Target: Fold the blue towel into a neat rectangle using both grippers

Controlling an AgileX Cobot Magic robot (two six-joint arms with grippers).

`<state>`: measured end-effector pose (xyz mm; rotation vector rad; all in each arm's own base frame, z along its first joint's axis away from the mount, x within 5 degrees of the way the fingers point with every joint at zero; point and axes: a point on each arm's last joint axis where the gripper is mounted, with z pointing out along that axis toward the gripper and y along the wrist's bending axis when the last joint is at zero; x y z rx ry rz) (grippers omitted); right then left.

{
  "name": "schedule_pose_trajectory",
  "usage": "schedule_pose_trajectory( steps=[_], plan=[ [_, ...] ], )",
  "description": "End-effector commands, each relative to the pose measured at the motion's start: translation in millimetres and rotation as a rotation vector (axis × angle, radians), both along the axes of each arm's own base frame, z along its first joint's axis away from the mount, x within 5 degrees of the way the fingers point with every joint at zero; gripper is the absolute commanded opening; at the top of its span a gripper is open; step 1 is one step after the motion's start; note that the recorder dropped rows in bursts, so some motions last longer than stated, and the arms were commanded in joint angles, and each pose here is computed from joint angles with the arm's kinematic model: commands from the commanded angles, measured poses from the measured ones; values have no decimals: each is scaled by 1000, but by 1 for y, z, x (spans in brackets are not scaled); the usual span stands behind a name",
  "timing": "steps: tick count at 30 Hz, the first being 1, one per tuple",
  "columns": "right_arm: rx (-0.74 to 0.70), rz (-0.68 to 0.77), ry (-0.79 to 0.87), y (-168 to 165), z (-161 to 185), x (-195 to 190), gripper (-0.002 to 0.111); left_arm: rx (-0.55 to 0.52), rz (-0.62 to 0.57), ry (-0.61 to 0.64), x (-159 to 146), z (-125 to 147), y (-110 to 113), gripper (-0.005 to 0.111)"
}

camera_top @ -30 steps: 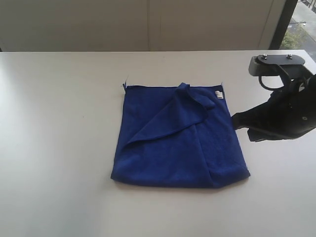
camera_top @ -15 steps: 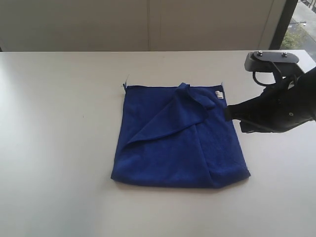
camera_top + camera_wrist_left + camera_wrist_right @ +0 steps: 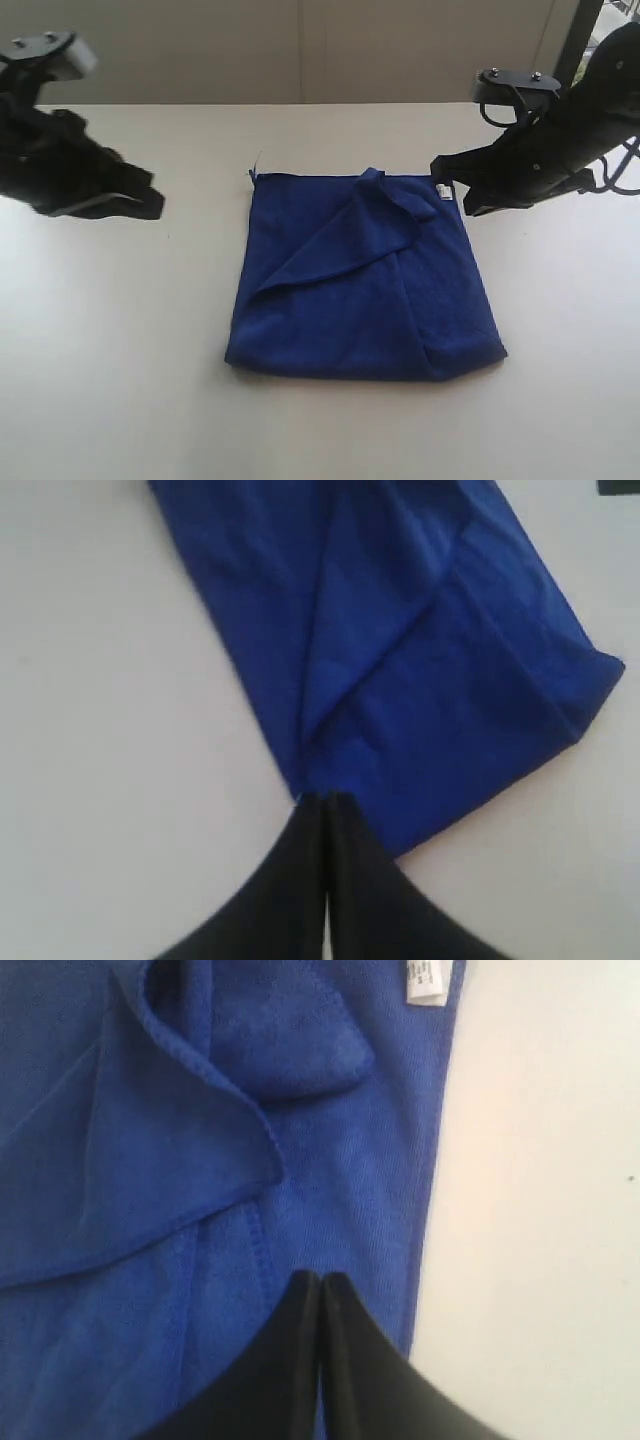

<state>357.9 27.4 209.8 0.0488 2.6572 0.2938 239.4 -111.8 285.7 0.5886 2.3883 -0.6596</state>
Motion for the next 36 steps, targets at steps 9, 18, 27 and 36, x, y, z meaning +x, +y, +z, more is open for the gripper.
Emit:
schedule_pose_trajectory(
  steps=[9,18,27,36],
  plan=[
    [111,-79,-35,-19,-47,78,5,141,-79,78,40,-61,-64,0],
    [128,-72,0,-20,-53,80,23,106,-174,10,57,-48,-115,0],
    [143,-134,51,-70,-35,66,23,120,-312,-100,81,-60,-197,0],
    [156,-187,41,-98,-17,56,23,63,-304,-122,108,-83,-252,0]
  ],
)
